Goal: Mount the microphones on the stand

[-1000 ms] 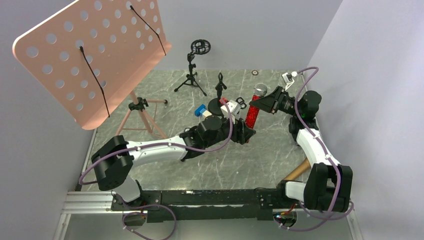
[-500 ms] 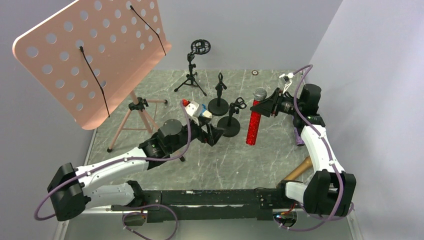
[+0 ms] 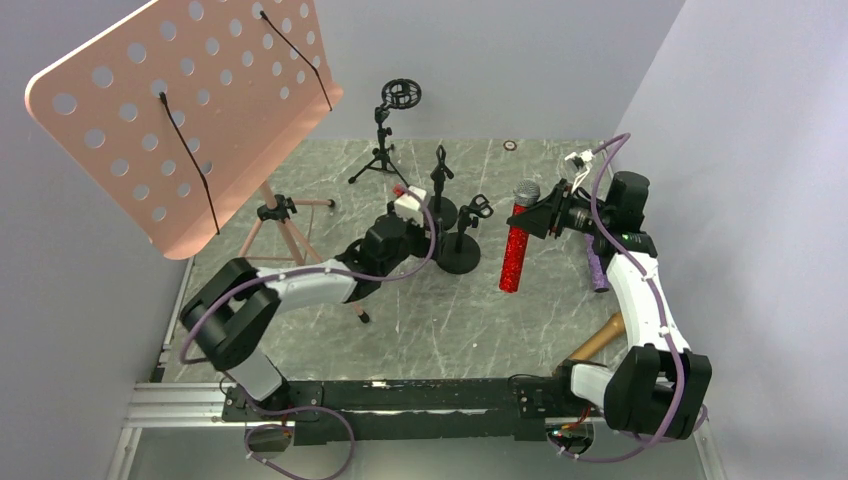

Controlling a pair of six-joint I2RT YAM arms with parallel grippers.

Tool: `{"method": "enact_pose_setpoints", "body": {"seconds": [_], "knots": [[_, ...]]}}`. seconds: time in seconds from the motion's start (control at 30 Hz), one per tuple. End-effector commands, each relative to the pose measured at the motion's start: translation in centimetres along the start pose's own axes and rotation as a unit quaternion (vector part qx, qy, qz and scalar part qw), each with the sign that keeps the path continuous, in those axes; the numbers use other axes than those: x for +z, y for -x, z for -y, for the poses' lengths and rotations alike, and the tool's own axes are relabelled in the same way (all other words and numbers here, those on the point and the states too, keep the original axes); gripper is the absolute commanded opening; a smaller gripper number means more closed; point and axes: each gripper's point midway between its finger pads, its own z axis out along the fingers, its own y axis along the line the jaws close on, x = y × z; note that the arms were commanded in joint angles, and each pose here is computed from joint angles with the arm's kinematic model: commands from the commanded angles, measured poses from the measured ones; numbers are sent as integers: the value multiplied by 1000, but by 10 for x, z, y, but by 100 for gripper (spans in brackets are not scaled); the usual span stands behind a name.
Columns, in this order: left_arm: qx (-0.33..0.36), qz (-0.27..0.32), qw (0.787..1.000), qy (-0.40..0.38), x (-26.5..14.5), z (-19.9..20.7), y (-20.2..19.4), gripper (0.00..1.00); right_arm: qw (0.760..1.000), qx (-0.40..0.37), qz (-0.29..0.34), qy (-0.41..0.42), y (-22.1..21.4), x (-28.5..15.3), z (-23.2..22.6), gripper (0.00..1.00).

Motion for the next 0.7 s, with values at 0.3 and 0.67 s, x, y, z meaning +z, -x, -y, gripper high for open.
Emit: {"method": "enact_pose_setpoints", "body": {"seconds": [0.3,0.67], "knots": [[59,225,971,56,80,-24,75,74,999,-42,13,16,13,-7,-14,8],[23,216,975,42,118,-44,79,63,999,-37,10,21,13,-6,-13,9]]}}
